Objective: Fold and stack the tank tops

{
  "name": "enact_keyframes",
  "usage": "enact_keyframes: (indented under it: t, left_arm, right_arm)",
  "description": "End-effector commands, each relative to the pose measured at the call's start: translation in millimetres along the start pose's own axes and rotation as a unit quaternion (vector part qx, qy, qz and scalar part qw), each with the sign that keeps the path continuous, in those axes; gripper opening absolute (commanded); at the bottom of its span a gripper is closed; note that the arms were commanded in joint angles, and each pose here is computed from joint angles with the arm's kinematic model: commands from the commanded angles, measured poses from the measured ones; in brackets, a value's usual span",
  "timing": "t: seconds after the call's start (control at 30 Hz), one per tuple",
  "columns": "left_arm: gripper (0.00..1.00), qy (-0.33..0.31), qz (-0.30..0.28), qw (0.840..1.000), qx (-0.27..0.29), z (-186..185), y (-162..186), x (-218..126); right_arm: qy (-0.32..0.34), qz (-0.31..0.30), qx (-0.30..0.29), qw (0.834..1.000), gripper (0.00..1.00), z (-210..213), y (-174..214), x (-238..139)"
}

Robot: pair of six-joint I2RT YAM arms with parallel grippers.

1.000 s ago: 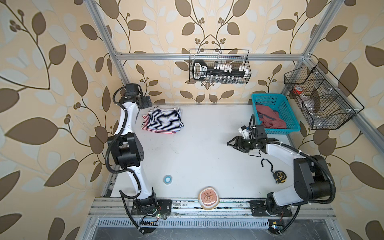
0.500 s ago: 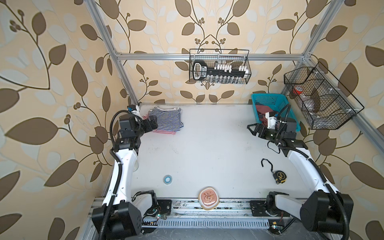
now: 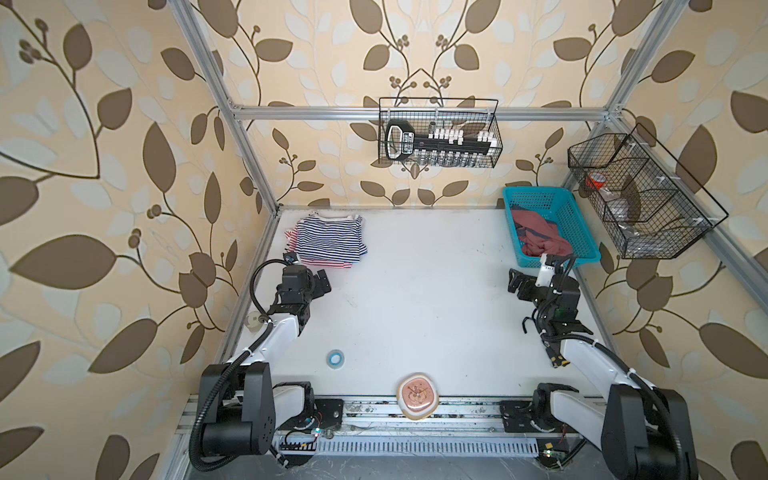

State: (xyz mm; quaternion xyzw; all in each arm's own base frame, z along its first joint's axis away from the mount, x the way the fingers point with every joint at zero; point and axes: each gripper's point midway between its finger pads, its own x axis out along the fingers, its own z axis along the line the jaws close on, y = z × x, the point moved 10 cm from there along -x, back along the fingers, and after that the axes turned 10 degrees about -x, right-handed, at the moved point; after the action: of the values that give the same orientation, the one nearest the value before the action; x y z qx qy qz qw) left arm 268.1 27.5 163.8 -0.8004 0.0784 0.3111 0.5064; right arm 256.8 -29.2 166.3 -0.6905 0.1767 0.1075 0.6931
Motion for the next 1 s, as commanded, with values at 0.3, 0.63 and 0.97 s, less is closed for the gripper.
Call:
enact_keyframes:
  t: [0.3,0.63,0.97]
  left_arm:
    - [0.99,0.021,-0.074,0.996,0.036,-2.7,-2.2,18.5]
    - [0.99,0.073,-0.101,0.991,0.059,2.0,23.2,28.0]
    - [0.99,0.051,-0.06,0.995,0.066,-0.2,22.8,45.5]
  right_arm:
    - [0.007,-0.096,-0.031,0.995,1.0,0.7,9.7,6.6]
    - [-0.001,-0.107,-0.075,0.991,1.0,17.7,29.1,1.6]
    - [0.004,-0.107,-0.08,0.991,1.0,19.9,27.0,5.3]
